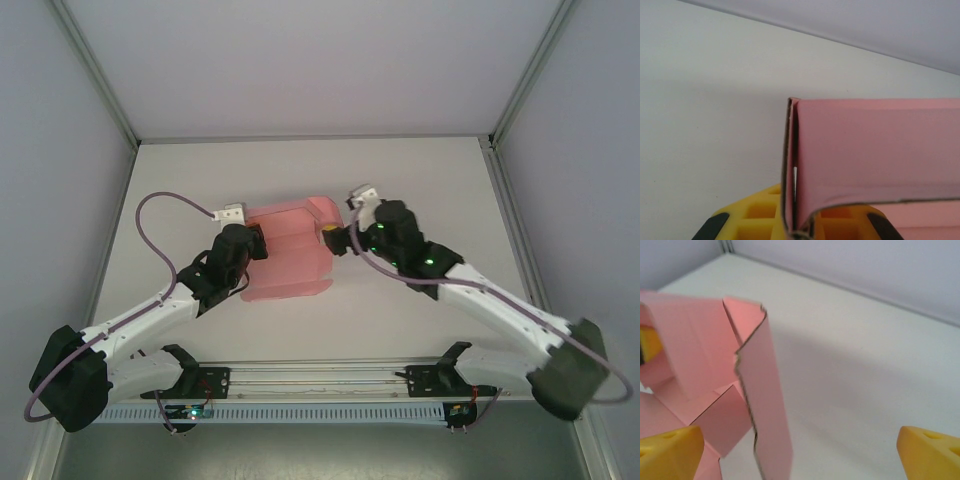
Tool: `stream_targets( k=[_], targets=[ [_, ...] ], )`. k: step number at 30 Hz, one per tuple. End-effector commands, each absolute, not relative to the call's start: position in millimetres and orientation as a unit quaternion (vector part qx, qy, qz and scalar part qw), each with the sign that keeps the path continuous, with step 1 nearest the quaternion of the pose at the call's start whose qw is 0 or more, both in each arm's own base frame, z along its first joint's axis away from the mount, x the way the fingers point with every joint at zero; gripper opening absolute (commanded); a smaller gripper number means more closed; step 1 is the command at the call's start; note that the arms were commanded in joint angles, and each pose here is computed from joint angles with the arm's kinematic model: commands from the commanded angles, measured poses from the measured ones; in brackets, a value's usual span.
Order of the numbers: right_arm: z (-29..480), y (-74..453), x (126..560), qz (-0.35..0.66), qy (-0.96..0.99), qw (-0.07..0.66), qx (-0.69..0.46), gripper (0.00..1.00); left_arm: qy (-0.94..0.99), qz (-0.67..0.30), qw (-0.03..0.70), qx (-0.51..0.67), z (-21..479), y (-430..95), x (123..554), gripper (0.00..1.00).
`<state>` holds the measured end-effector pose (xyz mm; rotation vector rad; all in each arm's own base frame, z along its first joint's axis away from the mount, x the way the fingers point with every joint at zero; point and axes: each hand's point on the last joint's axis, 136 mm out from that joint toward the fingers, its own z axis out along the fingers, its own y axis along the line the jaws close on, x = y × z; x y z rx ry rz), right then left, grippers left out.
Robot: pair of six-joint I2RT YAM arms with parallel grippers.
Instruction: Assemble paper box
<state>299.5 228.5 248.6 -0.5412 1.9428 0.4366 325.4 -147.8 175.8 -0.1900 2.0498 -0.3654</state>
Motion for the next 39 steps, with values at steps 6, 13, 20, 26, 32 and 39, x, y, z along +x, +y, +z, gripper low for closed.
stream_targets(
  k=[6,13,20,26,32,39],
  targets=[
    [288.5,160.4,297.1,0.259,0.774,0.543,-0.201,0.98,0.845,-0.185,0.497,-0.070,182.6,-154.2,321.6,0.00],
    [262.1,177.8,320.4,0.369,0.786,0.443,-0.223,0.85,0.838,-0.205,0.503,-0.053,193.1,-160.2,318.2,0.00],
    [243.7,217.7,312.5,0.445,0.763,0.370,-0.288,0.74,0.838,-0.197,0.505,-0.056,195.4,-159.9,322.8,0.00],
    [239.4,237.1,296.7,0.491,0.740,0.330,-0.321,0.70,0.839,-0.195,0.505,-0.058,195.3,-160.7,325.8,0.00],
    [238.2,259.9,281.6,0.517,0.720,0.299,-0.352,0.64,0.841,-0.190,0.502,-0.058,194.2,-161.4,328.2,0.00],
    [243.4,284.6,274.5,0.504,0.715,0.306,-0.375,0.62,0.844,-0.194,0.497,-0.060,190.8,-163.7,329.6,0.00]
  ],
)
